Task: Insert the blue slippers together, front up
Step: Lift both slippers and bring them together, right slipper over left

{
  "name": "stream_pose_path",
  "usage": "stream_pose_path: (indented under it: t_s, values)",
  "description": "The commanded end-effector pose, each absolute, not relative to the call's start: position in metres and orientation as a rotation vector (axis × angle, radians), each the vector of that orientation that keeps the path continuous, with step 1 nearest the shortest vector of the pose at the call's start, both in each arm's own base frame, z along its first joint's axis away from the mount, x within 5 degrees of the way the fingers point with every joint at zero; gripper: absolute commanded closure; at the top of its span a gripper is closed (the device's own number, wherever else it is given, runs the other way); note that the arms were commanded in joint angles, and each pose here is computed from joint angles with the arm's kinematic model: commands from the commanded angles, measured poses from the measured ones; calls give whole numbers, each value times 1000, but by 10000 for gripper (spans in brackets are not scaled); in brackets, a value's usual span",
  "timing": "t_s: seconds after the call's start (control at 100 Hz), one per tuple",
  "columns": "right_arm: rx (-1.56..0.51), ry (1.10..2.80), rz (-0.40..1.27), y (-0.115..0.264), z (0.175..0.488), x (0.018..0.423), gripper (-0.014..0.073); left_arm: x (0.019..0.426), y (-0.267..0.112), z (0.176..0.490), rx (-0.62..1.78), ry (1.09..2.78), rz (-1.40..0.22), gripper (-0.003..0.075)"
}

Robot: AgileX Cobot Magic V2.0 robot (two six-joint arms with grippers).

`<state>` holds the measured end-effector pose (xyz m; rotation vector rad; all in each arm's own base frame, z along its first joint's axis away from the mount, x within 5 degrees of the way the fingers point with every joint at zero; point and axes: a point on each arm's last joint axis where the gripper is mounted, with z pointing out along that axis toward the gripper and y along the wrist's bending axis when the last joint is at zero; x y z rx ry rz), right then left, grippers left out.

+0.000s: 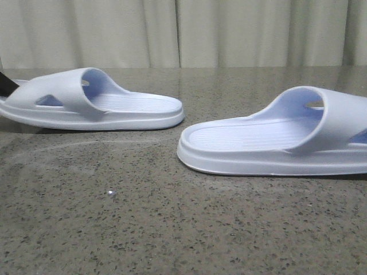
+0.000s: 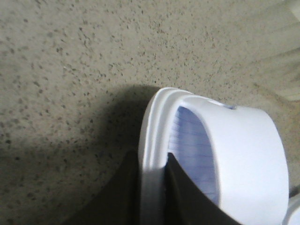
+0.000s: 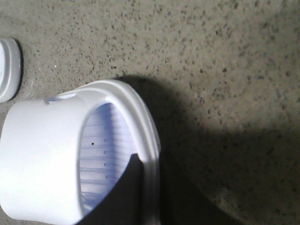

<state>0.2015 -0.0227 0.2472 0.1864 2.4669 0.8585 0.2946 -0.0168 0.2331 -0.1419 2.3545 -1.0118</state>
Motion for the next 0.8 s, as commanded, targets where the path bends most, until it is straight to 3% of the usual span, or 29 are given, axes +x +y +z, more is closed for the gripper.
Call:
stream_pose_path:
  t_s: [0.0, 0.35, 0.79]
  values:
    - [172, 2355, 890, -22, 270, 209, 701, 289, -9, 264, -110, 2246, -1015, 705]
    - [89, 2085, 988, -12, 321, 209, 701, 267, 2, 287, -32, 2199, -1117, 705]
    - [-7, 2073, 1054, 3, 319, 217, 701, 260, -11, 299, 12, 2106, -1359, 705]
